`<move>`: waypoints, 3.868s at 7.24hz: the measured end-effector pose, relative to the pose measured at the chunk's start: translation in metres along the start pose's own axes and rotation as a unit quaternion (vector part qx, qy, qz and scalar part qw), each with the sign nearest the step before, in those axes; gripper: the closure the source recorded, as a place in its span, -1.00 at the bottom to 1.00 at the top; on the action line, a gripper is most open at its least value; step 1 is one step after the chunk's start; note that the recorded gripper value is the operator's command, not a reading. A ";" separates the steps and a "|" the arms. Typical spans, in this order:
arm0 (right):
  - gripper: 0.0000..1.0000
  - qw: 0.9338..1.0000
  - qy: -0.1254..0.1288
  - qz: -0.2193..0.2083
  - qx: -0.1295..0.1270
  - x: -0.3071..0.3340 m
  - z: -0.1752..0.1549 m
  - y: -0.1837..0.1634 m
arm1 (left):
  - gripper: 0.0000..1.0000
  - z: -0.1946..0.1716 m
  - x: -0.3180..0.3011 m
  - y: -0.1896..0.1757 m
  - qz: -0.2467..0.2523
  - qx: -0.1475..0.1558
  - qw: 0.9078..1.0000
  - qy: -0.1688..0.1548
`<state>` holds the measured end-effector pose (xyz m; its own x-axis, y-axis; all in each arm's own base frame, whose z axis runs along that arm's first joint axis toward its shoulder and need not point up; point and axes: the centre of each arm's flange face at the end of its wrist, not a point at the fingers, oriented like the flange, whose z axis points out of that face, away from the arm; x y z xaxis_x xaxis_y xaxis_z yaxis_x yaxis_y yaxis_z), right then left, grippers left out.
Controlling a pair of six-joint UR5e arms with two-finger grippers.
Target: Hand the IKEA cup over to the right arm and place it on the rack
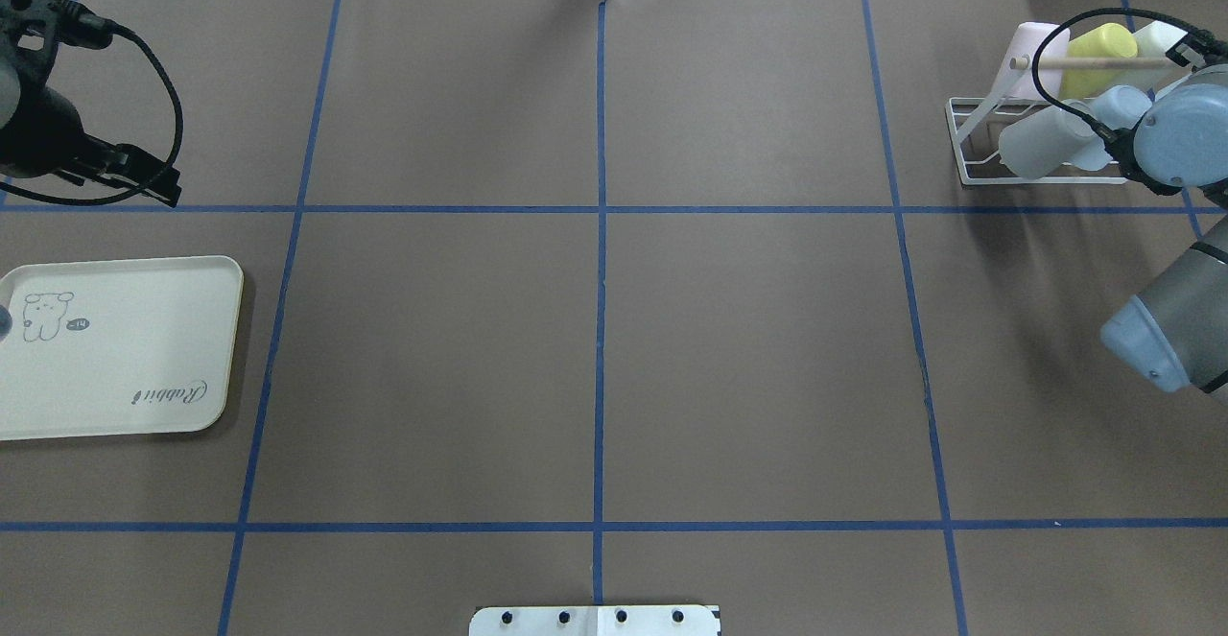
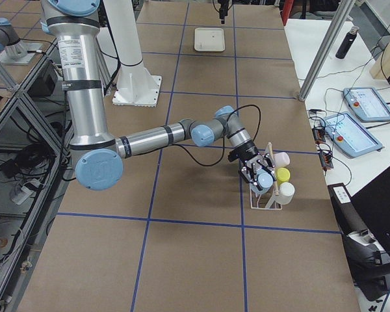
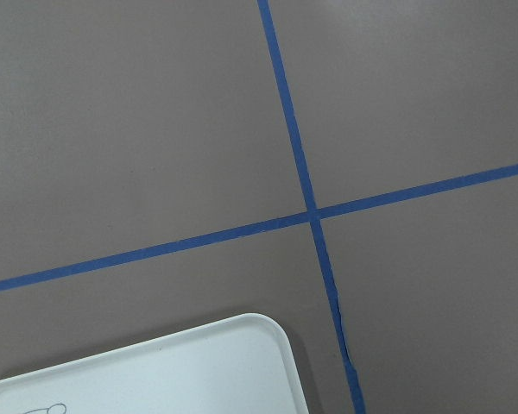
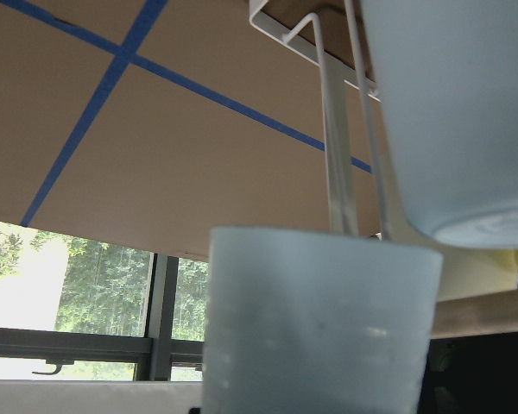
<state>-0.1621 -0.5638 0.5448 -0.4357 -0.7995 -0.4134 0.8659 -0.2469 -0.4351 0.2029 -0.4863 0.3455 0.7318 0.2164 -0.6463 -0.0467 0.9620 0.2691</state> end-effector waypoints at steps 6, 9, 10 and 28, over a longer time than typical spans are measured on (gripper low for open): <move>0.00 1.000 0.000 -0.015 -0.011 0.014 0.005 -0.015 | -1.00 0.001 0.001 0.000 0.001 -0.001 1.000 0.001; 0.01 1.000 0.001 -0.027 -0.016 0.015 0.004 -0.011 | -1.00 0.001 0.002 0.000 -0.002 -0.001 1.000 0.002; 0.02 0.999 0.002 -0.032 -0.021 0.015 0.003 -0.009 | -1.00 0.001 0.004 -0.001 -0.008 0.000 1.000 0.003; -0.97 0.993 0.020 -0.060 -0.100 0.020 -0.003 -0.029 | -1.00 0.000 0.005 0.001 -0.014 -0.001 1.000 0.007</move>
<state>-0.1970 -0.5710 0.5464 -0.5459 -0.7474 -0.3786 0.7429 -0.2227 -0.6313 0.2068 -0.4847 0.3424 0.7233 0.1920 -0.6633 -0.0284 0.9680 0.2493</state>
